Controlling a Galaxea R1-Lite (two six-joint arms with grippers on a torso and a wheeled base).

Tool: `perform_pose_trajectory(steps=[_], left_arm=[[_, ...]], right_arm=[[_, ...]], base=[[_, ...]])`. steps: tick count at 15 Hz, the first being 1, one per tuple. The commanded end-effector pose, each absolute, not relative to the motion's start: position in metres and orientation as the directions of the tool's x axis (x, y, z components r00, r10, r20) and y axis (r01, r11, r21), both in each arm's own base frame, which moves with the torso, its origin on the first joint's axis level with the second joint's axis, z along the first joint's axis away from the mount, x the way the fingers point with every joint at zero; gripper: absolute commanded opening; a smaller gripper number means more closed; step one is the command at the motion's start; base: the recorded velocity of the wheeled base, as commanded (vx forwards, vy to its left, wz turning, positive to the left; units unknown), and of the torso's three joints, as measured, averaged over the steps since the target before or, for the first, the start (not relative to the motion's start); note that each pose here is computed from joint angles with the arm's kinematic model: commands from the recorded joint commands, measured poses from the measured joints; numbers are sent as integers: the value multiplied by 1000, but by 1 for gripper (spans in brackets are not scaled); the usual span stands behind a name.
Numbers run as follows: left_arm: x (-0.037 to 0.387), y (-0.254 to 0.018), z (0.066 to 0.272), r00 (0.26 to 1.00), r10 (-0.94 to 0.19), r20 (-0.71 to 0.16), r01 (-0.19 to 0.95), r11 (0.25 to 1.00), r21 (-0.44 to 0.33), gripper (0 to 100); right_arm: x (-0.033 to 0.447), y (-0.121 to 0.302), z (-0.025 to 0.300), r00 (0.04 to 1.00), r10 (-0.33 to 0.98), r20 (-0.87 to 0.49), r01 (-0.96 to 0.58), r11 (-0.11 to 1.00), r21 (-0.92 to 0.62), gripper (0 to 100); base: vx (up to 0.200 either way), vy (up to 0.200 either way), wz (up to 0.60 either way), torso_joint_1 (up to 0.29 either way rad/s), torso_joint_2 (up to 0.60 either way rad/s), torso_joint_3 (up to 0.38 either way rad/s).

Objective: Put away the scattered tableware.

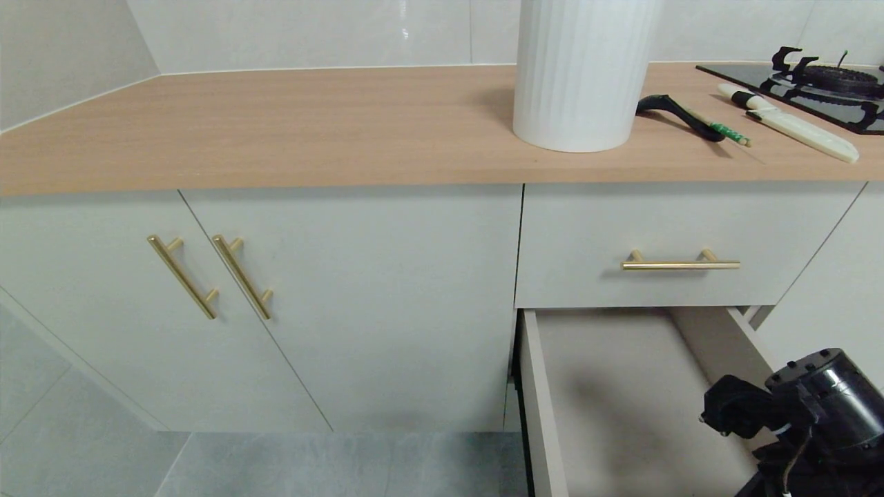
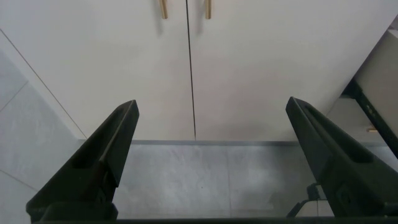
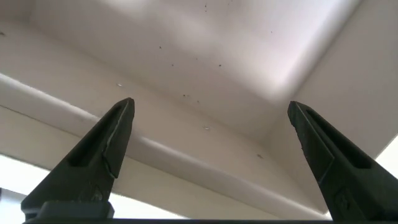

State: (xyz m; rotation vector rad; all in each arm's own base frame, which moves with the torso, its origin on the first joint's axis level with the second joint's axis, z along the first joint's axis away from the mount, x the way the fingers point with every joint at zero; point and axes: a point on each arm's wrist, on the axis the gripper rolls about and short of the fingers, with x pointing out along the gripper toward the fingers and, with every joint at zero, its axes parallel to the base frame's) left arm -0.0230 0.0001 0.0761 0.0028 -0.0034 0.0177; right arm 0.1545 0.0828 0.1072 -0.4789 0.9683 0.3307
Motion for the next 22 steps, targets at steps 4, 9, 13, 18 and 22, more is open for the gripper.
perform_pose_trajectory(steps=[4, 9, 13, 18, 22], left_arm=[[-23, 0, 76, 1000, 18, 3, -18, 1000, 3, 100], [-23, 0, 76, 1000, 18, 3, -18, 1000, 2, 100], [-23, 0, 76, 1000, 18, 3, -18, 1000, 3, 100], [-23, 0, 76, 1000, 18, 3, -18, 1000, 3, 100], [-23, 0, 76, 1000, 18, 3, -18, 1000, 3, 100]], right_arm=[[140, 79, 111, 496, 49, -867, -541, 799, -264, 100], [136, 81, 114, 492, 59, -868, -560, 786, -264, 100], [150, 89, 167, 665, 163, -729, -345, 932, -106, 100], [141, 80, 199, 745, 226, -627, -296, 955, -9, 100], [137, 76, 205, 772, 237, -590, -299, 954, -9, 100]], base=[[0, 0, 0, 0, 0, 0], [0, 0, 0, 0, 0, 0], [0, 0, 0, 0, 0, 0], [0, 0, 0, 0, 0, 0], [0, 0, 0, 0, 0, 0]])
